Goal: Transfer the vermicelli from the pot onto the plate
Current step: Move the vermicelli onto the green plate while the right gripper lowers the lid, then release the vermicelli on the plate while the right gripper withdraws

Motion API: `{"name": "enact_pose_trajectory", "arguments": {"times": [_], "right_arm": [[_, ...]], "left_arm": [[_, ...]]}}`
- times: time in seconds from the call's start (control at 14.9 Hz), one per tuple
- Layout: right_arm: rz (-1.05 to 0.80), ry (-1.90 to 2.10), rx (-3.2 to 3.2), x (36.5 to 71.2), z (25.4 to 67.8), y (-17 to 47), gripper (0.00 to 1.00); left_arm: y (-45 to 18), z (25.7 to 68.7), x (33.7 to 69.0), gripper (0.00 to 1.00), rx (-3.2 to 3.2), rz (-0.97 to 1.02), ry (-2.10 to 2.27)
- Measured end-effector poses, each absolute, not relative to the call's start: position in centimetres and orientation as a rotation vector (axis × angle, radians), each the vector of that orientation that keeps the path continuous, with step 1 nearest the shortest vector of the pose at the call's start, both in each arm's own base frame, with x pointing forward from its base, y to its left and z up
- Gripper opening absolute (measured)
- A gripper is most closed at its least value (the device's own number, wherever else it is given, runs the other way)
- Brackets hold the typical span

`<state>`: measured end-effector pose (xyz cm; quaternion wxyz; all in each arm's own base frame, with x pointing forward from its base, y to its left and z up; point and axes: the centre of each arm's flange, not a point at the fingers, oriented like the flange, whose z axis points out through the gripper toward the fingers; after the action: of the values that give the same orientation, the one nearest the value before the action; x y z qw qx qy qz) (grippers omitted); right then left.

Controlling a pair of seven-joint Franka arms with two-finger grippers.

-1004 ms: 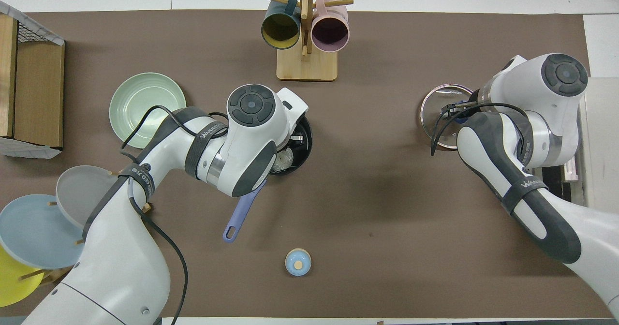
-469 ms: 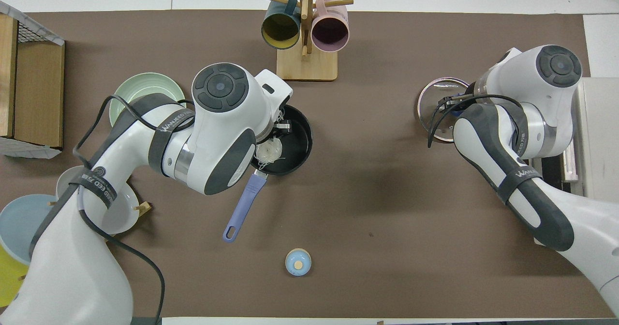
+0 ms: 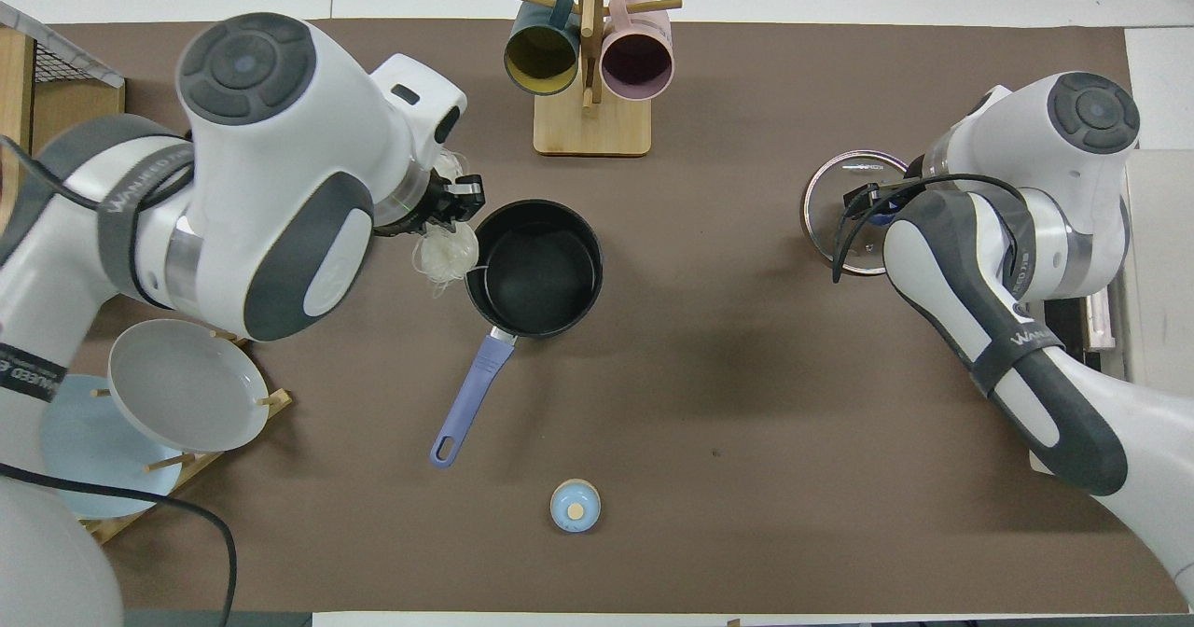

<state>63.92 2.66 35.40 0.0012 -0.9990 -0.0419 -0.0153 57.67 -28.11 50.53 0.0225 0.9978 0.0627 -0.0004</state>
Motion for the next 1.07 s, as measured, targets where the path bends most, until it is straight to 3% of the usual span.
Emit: {"name": "enact_pose_trajectory", "arguments": {"times": [0.54, 0.74, 1.07], "right_arm": [[0.107, -0.107, -3.116, 59.6, 48.9, 2.7, 1.00], [0.127, -0.063, -3.115, 58.1, 54.0, 1.0, 1.00], [0.133, -0.048, -3.117, 55.2, 61.0, 0.3, 1.00]], "left_arm": [[-12.9, 53.2, 61.6, 0.22, 3.096, 0.028, 0.096], [-8.6, 51.1, 62.4, 0.22, 3.098, 0.043, 0.011], [-7.8, 43.4, 62.0, 0.22, 3.094, 0.129, -0.078]]}}
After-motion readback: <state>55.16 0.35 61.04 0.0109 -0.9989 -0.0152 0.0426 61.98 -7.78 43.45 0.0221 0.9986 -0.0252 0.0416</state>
